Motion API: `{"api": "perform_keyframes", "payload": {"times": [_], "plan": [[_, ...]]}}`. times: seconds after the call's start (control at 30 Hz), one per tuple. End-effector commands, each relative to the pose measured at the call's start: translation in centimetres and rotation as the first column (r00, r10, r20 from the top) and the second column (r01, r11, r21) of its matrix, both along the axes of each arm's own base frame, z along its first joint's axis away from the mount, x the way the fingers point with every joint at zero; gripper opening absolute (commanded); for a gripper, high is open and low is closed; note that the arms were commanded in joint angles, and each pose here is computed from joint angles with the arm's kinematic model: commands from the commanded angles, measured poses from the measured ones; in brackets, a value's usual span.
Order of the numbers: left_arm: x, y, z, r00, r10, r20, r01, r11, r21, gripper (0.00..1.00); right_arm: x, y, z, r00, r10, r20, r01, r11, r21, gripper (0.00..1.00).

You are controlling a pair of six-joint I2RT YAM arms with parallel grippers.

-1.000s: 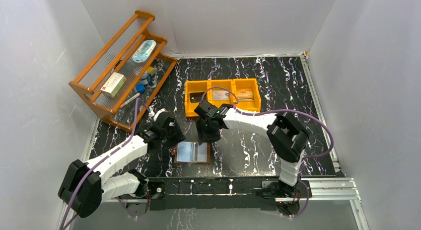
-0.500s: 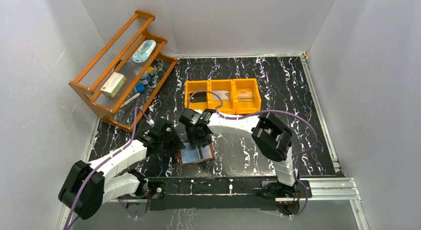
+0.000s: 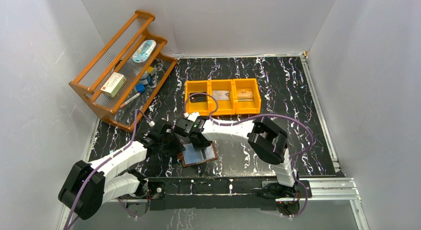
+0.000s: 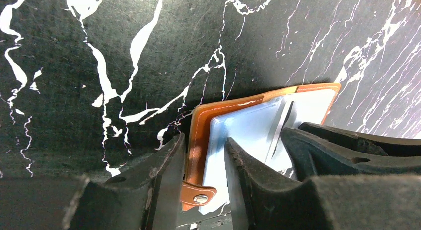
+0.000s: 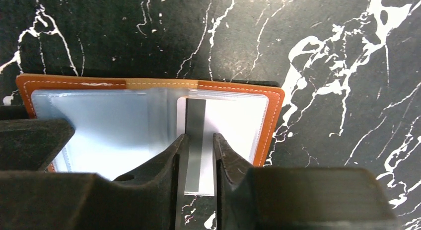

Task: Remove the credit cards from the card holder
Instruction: Remove the credit card from the card holder.

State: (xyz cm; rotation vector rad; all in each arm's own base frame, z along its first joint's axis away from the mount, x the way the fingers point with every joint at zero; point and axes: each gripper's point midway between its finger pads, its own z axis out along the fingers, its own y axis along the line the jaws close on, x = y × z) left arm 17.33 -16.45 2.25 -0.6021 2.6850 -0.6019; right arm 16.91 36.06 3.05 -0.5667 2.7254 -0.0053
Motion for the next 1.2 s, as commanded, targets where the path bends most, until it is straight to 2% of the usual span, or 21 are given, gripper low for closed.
{"api": "perform_keyframes", "payload": {"times": [0.0, 0.13, 0.2, 0.3, 0.4, 0.47, 0.63, 0.77, 0.9, 1.0, 1.17], "plan": [[-0.2, -0.1, 0.3, 1.0, 0.006, 0.005, -0.006, 1.0, -0.025, 0.33, 0.5, -1.8, -0.6, 0.999, -0.005, 0.04, 0.01, 0.993, -0.115, 0.3], [0.1, 0.0, 0.9, 1.0, 0.01, 0.025, -0.01, 1.0, -0.023, 0.33, -0.1, 1.2, 1.3, 0.999, 0.035, -0.01, -0.034, 0.999, 0.028, 0.3], [0.3, 0.1, 1.4, 0.999, 0.009, 0.036, -0.008, 1.0, -0.015, 0.33, 0.2, 2.4, 3.5, 0.999, 0.04, -0.009, -0.039, 0.993, 0.109, 0.36], [0.8, 0.2, 2.4, 0.998, 0.005, 0.064, -0.005, 1.0, -0.005, 0.34, 1.8, 2.4, 6.5, 1.0, -0.006, 0.014, 0.003, 0.97, 0.244, 0.38], [1.4, 0.0, 3.6, 0.995, -0.003, 0.099, 0.004, 1.0, -0.007, 0.36, 2.8, 0.9, 7.2, 0.996, -0.047, -0.077, 0.073, 0.924, 0.375, 0.37], [1.8, -0.2, 4.4, 0.993, -0.018, 0.118, 0.019, 1.0, -0.007, 0.41, 3.2, -0.5, 7.1, 0.991, -0.061, -0.122, 0.108, 0.896, 0.43, 0.41], [2.2, -1.5, 5.5, 0.986, -0.095, 0.14, 0.101, 0.994, -0.035, 0.54, 1.9, -1.9, 5.7, 0.971, -0.027, -0.238, 0.147, 0.852, 0.503, 0.41], [1.4, -2.8, 4.4, 0.982, -0.177, 0.071, 0.182, 0.981, -0.07, 0.54, 1.2, -1.4, 4.8, 0.953, -0.002, -0.304, 0.178, 0.816, 0.55, 0.39], [0.2, -3.0, 2.2, 0.976, -0.219, -0.014, 0.217, 0.974, -0.069, 0.51, 0.7, -1.2, 2.8, 0.938, 0.009, -0.347, 0.19, 0.822, 0.536, 0.37], [-0.5, -2.8, 1.0, 0.969, -0.242, -0.057, 0.239, 0.969, -0.06, 0.47, 0.3, -0.8, 2.1, 0.926, 0.031, -0.377, 0.194, 0.816, 0.544, 0.31], [-1.1, -2.8, -0.3, 0.964, -0.251, -0.09, 0.246, 0.967, -0.067, 0.4, -0.1, -0.9, 0.9, 0.91, 0.029, -0.413, 0.207, 0.832, 0.515, 0.33]]}}
